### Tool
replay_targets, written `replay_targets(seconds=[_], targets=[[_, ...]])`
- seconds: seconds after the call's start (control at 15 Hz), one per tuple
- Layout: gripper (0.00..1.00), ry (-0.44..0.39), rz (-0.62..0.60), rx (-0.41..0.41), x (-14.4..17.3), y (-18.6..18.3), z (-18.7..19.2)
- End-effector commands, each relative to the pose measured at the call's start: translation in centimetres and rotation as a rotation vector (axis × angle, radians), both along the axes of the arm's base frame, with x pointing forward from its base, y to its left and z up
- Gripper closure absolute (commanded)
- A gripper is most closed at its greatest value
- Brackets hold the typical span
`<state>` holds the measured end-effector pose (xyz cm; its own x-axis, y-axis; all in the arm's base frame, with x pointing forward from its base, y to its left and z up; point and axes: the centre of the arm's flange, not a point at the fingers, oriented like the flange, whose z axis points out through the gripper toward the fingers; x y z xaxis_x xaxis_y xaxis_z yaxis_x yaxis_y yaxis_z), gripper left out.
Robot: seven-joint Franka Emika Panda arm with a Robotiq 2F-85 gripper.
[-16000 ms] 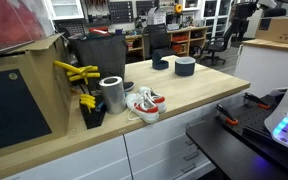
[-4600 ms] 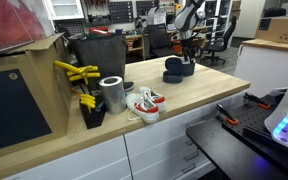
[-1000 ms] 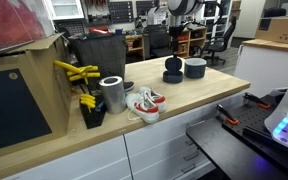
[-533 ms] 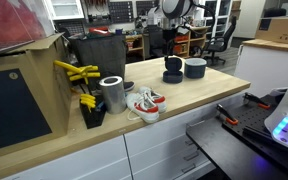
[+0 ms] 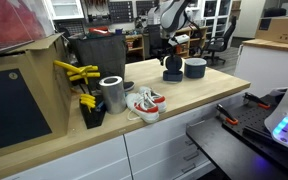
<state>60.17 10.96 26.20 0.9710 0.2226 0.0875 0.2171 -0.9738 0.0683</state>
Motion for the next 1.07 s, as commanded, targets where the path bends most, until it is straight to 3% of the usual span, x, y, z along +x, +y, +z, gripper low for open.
replay_targets(seconds=[0.0, 0.27, 0.67, 1.0], targets=[[0.0, -0.021, -0.201, 0.017, 3.3, 0.9, -1.0], [0.0, -0.034, -0.29, 0.037, 3.6, 2.9, -0.5], [0.0, -0.002, -0.196, 0.053, 0.2, 6.3, 0.8], [0.0, -0.022, -0.07, 0.083, -2.4, 6.7, 4.2]])
